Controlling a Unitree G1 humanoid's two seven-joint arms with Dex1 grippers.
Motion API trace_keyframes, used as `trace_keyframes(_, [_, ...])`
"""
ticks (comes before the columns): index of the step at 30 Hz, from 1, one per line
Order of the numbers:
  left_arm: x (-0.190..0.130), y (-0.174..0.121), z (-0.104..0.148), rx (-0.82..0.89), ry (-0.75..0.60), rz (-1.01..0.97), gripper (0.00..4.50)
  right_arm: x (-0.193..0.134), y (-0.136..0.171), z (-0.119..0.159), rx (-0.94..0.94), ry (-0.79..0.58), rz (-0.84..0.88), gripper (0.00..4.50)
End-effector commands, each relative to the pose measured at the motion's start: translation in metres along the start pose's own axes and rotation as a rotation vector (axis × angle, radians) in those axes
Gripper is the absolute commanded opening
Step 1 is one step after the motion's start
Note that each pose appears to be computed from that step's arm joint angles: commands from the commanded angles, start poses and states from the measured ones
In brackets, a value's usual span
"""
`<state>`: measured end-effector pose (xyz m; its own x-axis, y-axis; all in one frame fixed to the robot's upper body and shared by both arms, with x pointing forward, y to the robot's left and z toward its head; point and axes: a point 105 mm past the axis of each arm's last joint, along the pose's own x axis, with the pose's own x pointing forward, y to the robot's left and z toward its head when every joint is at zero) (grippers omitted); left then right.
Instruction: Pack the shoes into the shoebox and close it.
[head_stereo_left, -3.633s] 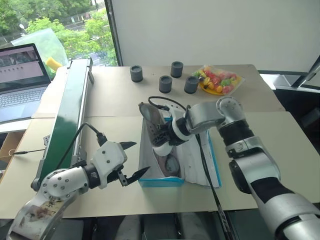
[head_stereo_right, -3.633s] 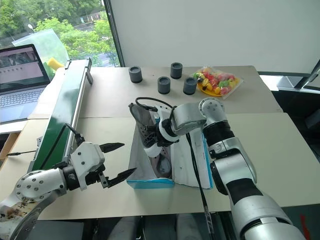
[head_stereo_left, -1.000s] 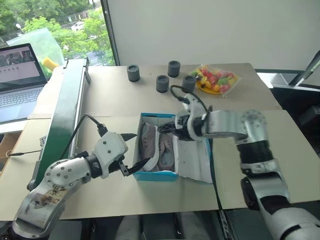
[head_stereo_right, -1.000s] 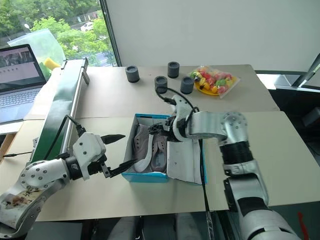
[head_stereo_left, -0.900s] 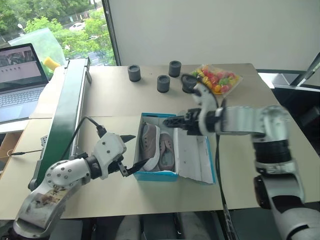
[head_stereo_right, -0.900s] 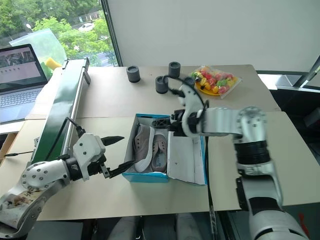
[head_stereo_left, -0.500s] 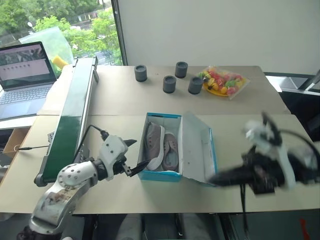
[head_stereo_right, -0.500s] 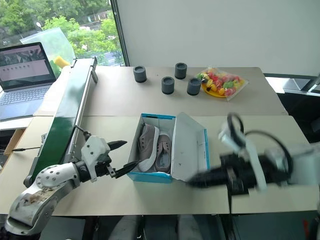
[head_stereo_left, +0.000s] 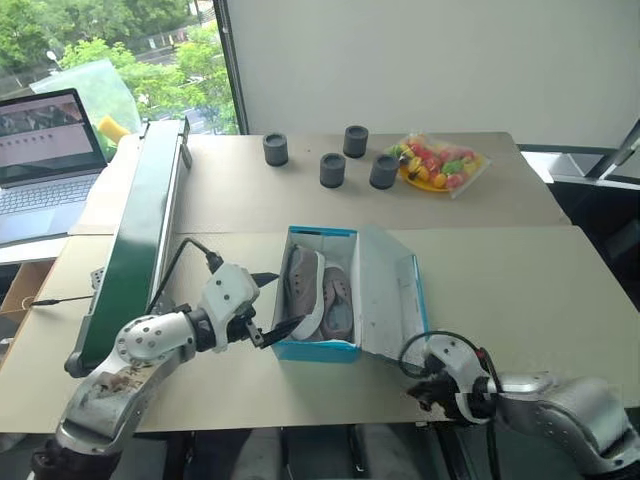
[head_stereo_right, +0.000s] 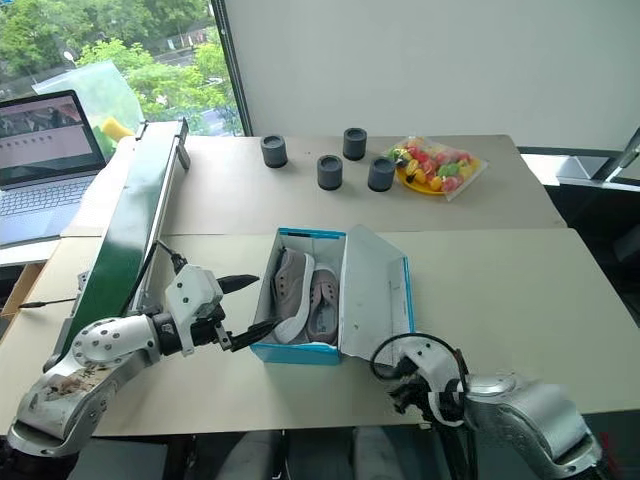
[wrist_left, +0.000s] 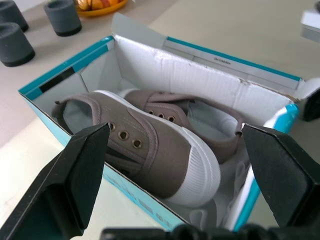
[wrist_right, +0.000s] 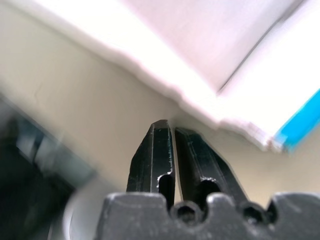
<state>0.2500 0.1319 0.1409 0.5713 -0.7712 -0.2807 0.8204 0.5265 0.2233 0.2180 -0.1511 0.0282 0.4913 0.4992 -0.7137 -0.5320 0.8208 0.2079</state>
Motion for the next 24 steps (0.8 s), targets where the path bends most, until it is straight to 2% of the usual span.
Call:
trace_keyframes(1, [-0.025, 0.01, 0.022, 0.071, -0.021, 0.013, 4.5, 0.001, -0.027, -0.003, 0.083, -0.036, -0.179, 0.52])
trace_keyframes(4, [-0.039, 0.017, 0.028, 0.076, -0.007, 0.043, 4.5, 0.006, -0.036, -0.006, 0.118, -0.053, -0.254, 0.52])
trace_keyframes(7, [-0.052, 0.019, 0.033, 0.081, 0.003, 0.08, 4.5, 0.015, -0.057, -0.009, 0.225, -0.128, -0.394, 0.52])
trace_keyframes(11, [-0.051, 0.014, 0.036, 0.065, -0.009, 0.095, 4.5, 0.02, -0.073, -0.005, 0.334, -0.226, -0.495, 0.52])
trace_keyframes(13, [-0.05, 0.011, 0.038, 0.057, -0.016, 0.098, 4.5, 0.025, -0.065, 0.012, 0.362, -0.324, -0.446, 0.52])
trace_keyframes(15, [-0.049, 0.009, 0.041, 0.053, -0.022, 0.101, 4.5, 0.03, -0.029, 0.054, 0.378, -0.492, -0.255, 0.52])
trace_keyframes(17, [-0.049, 0.009, 0.043, 0.057, -0.024, 0.107, 4.5, 0.031, -0.01, 0.08, 0.432, -0.588, -0.13, 0.52])
trace_keyframes(22, [-0.049, 0.011, 0.047, 0.064, -0.023, 0.119, 4.5, 0.032, -0.018, 0.098, 0.563, -0.674, -0.087, 0.52])
trace_keyframes(24, [-0.049, 0.01, 0.049, 0.068, -0.026, 0.12, 4.5, 0.032, -0.032, 0.102, 0.625, -0.726, -0.12, 0.52])
